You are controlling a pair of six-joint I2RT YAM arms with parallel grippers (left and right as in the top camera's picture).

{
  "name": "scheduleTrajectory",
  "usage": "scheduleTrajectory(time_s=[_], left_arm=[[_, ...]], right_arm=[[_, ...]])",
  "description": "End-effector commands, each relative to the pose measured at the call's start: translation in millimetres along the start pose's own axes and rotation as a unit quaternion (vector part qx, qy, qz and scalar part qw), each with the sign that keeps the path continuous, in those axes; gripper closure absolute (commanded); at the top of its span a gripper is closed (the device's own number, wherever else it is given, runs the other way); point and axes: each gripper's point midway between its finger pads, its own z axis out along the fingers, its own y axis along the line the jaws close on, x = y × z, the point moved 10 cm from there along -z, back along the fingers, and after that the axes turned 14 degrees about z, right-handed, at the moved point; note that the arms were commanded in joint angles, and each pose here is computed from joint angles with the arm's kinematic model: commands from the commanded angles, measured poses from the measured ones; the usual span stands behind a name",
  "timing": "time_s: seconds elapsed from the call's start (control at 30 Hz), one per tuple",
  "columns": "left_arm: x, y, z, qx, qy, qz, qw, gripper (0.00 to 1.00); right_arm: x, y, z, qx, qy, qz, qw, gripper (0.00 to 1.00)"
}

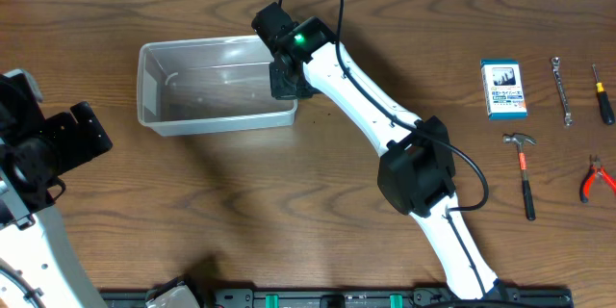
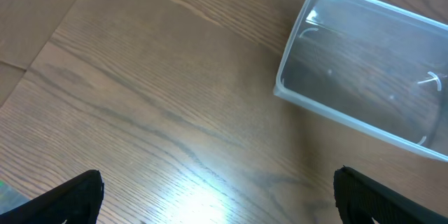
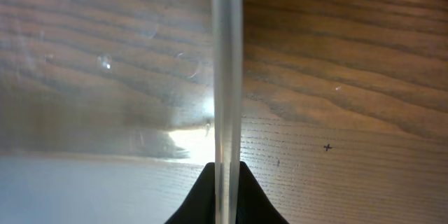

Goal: Pack container
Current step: 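Close the right gripper on the clear container's right wall, then drag the clear container rightward toward the table center with the right gripper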

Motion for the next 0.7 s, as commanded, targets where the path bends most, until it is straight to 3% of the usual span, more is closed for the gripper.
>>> scheduleTrajectory(time_s=[0.0, 0.43, 0.67], left_arm=[[-1.4, 0.6, -1.6, 0.003, -0.003, -0.007, 1.0, 0.02], [-1.4, 0.6, -1.6, 0.003, -0.003, -0.007, 1.0, 0.02], [-1.5, 0.7, -1.6, 0.003, -0.003, -0.007, 1.0, 0.02]], right_arm=[[-8.4, -4.7, -4.5, 0.003, -0.012, 0.008, 1.0, 0.99], [-32.8, -51.8, -31.3, 0.038, 0.004, 0.05, 0.998, 0.99], [-37.4, -76.3, -74.0, 0.041, 0.002, 0.002, 0.999, 0.99]])
